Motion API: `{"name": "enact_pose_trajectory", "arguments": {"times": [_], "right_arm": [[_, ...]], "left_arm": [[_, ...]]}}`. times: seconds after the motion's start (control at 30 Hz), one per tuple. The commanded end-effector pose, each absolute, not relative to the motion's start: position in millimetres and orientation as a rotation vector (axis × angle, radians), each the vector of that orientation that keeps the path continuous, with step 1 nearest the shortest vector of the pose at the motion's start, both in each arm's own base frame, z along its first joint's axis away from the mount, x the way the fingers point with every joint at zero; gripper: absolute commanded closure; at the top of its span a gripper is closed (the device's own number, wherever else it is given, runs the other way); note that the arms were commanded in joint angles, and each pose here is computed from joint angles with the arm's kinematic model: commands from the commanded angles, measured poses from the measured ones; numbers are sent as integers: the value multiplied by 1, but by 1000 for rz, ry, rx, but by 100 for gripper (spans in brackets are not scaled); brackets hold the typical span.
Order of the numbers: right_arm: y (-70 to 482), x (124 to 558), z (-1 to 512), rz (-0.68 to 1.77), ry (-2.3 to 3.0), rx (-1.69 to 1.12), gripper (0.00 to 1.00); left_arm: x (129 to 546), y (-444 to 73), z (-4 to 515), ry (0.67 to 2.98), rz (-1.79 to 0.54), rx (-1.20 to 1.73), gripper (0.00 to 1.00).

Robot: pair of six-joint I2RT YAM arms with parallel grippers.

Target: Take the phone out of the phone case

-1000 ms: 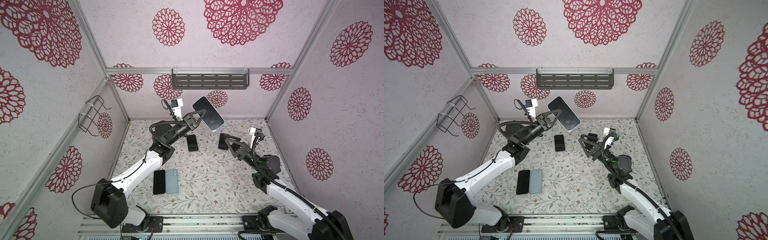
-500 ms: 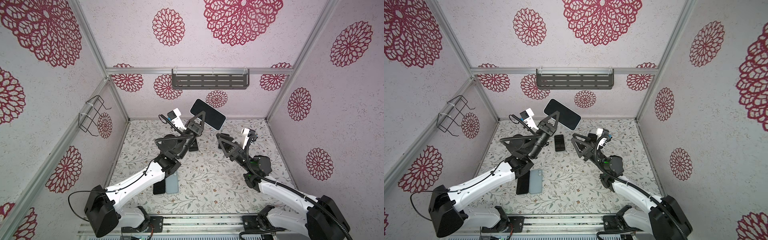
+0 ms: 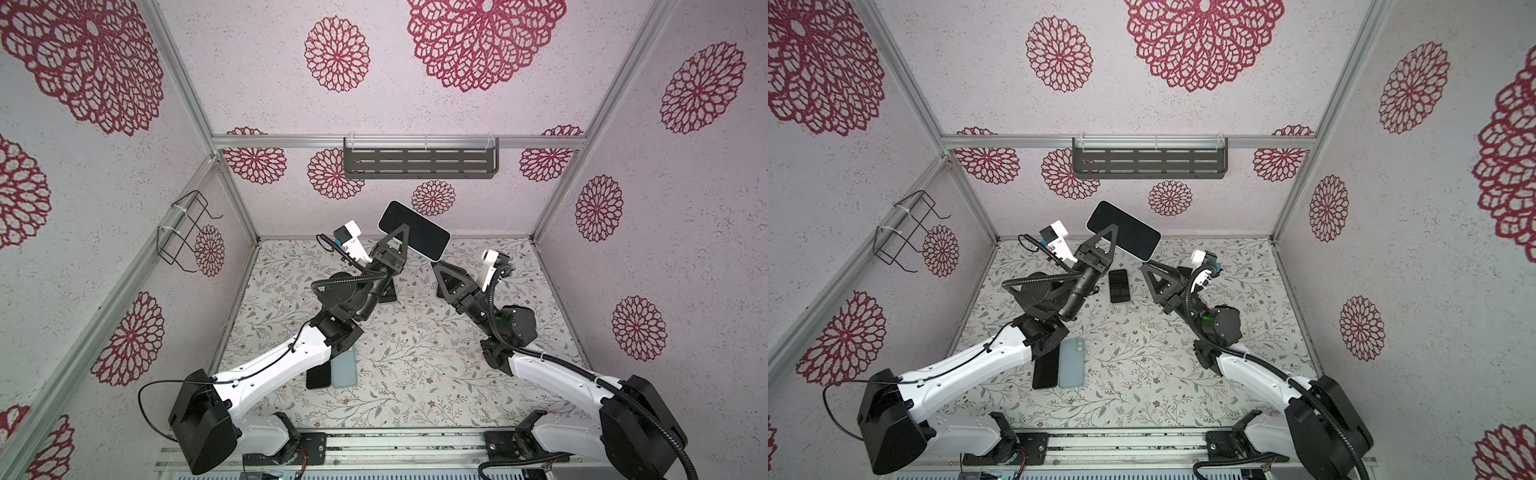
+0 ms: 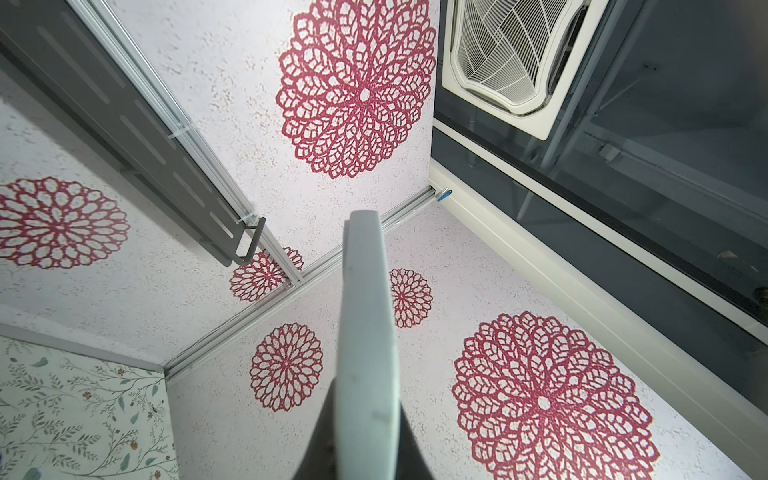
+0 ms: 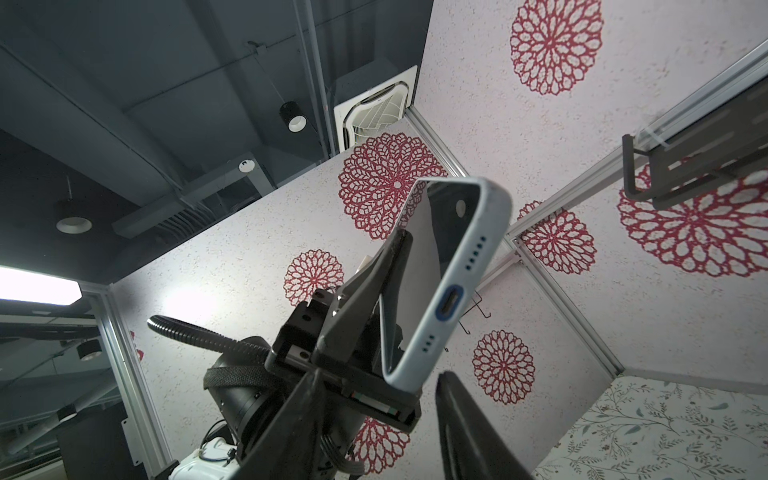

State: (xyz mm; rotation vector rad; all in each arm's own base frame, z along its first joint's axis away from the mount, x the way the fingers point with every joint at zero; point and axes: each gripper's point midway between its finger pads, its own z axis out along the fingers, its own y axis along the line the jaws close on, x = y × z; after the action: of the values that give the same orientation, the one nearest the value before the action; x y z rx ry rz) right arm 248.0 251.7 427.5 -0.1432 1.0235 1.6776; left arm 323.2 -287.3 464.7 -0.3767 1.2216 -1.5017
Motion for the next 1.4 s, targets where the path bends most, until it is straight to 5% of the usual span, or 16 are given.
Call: {"name": "enact_pose_trajectory", "arguments": {"times": [0.0, 0.3, 0.83, 1.07, 1.37], "right_arm": [[239, 230, 463, 1707, 860, -174, 59], [241, 232, 464, 1715, 860, -173, 70], [240, 233, 469, 1715, 845, -174, 77], [243, 234, 462, 1713, 865, -180, 100], [261, 234, 419, 1499, 1025, -355, 100]], "left_arm": [[313, -283, 485, 1131, -1562, -371, 100], [313, -284, 486, 1131, -1569, -366, 100], [312, -289, 484, 1138, -1587, -356, 100], [315, -290, 482, 1166, -1594, -383, 100], [319, -294, 485, 1318, -1676, -428, 100]]}}
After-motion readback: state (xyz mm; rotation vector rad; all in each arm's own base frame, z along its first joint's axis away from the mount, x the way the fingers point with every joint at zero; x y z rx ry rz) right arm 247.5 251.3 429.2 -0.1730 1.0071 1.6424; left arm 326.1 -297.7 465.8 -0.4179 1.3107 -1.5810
